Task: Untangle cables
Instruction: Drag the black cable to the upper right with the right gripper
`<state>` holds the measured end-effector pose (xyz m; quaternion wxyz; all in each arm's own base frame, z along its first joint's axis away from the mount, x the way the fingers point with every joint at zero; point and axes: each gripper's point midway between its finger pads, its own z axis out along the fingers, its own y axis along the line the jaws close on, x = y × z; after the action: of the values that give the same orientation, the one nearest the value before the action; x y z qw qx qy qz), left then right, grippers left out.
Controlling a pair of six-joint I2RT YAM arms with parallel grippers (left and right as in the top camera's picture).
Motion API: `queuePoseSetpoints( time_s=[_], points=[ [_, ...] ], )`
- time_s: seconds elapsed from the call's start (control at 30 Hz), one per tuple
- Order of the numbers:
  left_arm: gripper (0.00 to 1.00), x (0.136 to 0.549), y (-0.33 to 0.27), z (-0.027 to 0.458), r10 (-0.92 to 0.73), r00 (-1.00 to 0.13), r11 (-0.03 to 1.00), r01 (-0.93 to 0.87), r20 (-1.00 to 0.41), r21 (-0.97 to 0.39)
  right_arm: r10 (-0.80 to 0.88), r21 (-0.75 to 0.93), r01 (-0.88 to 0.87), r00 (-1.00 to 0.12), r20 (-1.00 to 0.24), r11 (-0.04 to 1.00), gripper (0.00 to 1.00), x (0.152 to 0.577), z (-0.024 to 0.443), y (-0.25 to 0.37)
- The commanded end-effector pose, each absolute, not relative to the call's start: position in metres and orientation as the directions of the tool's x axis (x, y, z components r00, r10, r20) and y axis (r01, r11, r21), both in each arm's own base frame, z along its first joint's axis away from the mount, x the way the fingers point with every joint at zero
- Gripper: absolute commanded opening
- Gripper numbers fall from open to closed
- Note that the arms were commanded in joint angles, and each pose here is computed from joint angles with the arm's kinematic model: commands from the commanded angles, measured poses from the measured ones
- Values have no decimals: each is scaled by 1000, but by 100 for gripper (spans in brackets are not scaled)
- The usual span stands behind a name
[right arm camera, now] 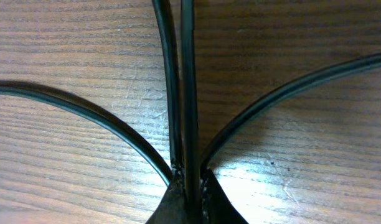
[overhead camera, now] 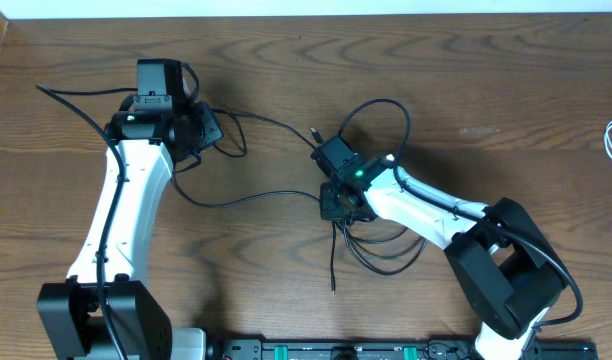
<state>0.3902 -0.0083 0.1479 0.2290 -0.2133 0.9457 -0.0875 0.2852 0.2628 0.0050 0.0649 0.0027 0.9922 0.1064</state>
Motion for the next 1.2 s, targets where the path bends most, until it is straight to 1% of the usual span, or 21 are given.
queuePoseSetpoints(
  time_s=[0.0,0.03,0.1,0.13,0.2,0.23,0.3,0.33,0.37,0.43,0.5,0.57,0.63,0.73,0.8,0.87,0.9,0.97,1.03,1.1,1.17],
  points=[
    [8,387,-7,144,-427,-814,902,-356,-394,-243,-38,234,-74,-987,-157,969,1,294,13,267],
    [8,387,-7,144,-427,-814,902,-356,-394,-244,-65,263,-109,-984,-168,959,1,298,22,270],
    [8,387,-7,144,-427,-814,902,-356,-394,-243,-125,394,-200,-970,-208,897,1,310,60,281],
    [8,387,-7,144,-427,-814,902,-356,-394,-243,-134,429,-224,-964,-230,875,1,315,75,282],
    [8,387,-7,144,-427,-814,902,-356,-394,-243,-127,502,-273,-944,-305,821,1,331,115,280],
    [8,387,-7,144,-427,-814,902,-356,-394,-243,-104,529,-300,-924,-367,794,1,344,144,273],
    [8,388,-7,144,-427,-814,902,-356,-394,-243,-62,546,-338,-886,-460,767,1,363,185,256],
    [8,388,-7,144,-427,-814,902,-356,-394,-243,-7,530,-347,-841,-541,774,1,382,218,231],
    [8,388,-7,144,-427,-814,902,-356,-394,-243,21,511,-352,-808,-589,784,1,392,236,214],
    [8,388,-7,144,-427,-814,902,-356,-394,-243,91,478,-314,-754,-651,820,1,413,259,174],
    [8,388,-7,144,-427,-814,902,-356,-394,-244,130,450,-274,-719,-683,850,1,429,268,138],
    [8,387,-7,144,-427,-814,902,-356,-394,-244,140,402,-242,-682,-718,883,1,442,270,107],
    [8,387,-7,144,-427,-814,902,-356,-394,-243,157,274,-99,-618,-770,957,1,462,268,33],
    [8,388,-7,144,-427,-814,902,-356,-394,-244,143,231,-63,-620,-771,971,1,472,253,3],
    [8,387,-7,144,-427,-814,902,-356,-394,-244,123,215,-62,-653,-747,975,1,481,229,-3],
    [8,387,-7,144,-427,-814,902,-356,-394,-244,58,160,-92,-671,-739,983,1,493,204,-6],
    [8,387,-7,144,-427,-814,902,-356,-394,-244,39,98,-51,-670,-741,994,1,507,187,-20],
    [8,387,-7,144,-427,-814,902,-356,-393,-244,40,0,59,-661,-749,998,1,524,166,-48],
    [8,387,-7,144,-427,-814,902,-356,-394,-244,41,-92,167,-655,-754,982,1,535,149,-77],
    [8,387,-7,144,-427,-814,902,-356,-394,-244,15,-166,211,-660,-751,963,1,544,128,-100],
    [8,387,-7,144,-428,-814,902,-356,-393,-244,8,-183,215,-670,-742,959,1,549,107,-113]
  ],
)
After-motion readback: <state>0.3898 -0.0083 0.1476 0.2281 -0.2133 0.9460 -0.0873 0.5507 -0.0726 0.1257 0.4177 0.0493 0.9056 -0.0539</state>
